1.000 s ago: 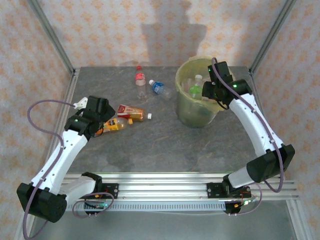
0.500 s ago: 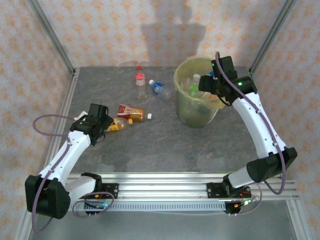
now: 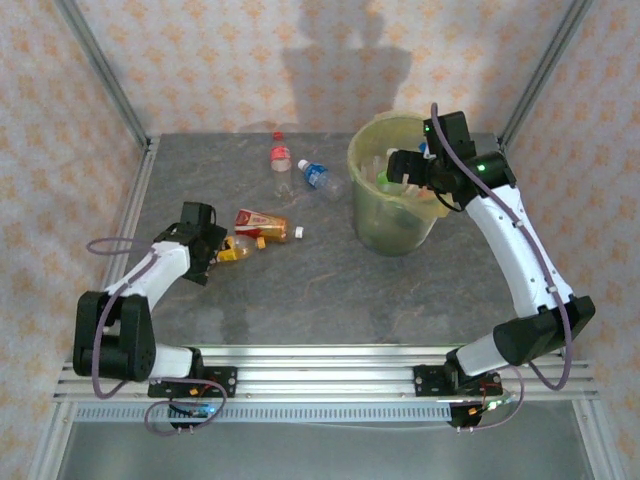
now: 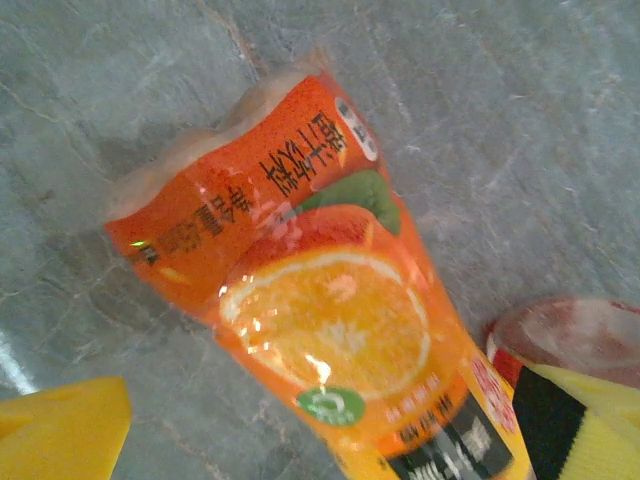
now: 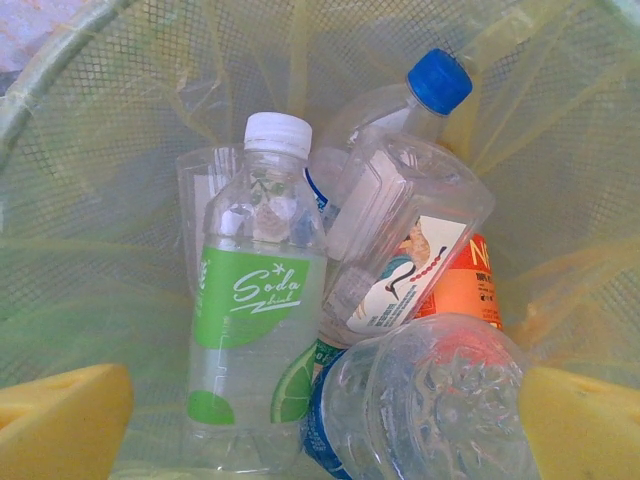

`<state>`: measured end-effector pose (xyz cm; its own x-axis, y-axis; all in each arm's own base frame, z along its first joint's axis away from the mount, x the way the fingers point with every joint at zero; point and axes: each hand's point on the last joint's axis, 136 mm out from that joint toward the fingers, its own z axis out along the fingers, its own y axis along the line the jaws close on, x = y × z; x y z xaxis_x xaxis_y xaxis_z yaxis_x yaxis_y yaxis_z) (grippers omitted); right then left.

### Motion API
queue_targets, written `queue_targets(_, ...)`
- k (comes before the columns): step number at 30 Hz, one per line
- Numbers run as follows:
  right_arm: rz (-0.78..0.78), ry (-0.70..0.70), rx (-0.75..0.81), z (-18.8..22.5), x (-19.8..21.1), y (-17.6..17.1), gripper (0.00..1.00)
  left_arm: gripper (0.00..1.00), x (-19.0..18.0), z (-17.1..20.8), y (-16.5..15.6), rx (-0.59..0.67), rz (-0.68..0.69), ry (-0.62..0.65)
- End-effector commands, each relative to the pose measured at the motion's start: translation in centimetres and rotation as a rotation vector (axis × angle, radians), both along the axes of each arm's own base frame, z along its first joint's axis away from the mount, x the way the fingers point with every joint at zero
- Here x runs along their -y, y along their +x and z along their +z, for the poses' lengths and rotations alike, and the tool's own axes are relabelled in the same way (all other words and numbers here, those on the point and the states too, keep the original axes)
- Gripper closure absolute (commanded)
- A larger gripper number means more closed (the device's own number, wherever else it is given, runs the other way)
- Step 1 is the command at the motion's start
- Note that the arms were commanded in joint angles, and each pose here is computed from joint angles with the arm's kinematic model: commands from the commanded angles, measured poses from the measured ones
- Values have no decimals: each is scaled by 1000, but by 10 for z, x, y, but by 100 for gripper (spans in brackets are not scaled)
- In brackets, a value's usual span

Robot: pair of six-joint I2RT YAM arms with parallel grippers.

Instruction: Put the plastic bottles in the bin

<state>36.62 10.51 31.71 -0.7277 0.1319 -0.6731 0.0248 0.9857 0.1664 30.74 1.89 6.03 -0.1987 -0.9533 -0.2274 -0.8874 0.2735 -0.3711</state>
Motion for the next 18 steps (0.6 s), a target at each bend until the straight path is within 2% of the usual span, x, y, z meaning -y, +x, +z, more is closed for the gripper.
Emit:
queue_targets(1, -5, 24, 60, 22, 2, -6, 1, 0, -2, 5, 21, 52, 46, -29)
queue_targets(9, -17, 23, 68, 22, 5, -8, 1, 0, -12, -14, 26, 4, 81, -1)
queue_targets(18, -10, 33, 66, 21, 2, -5, 1, 14, -23, -34, 17, -74, 102, 32)
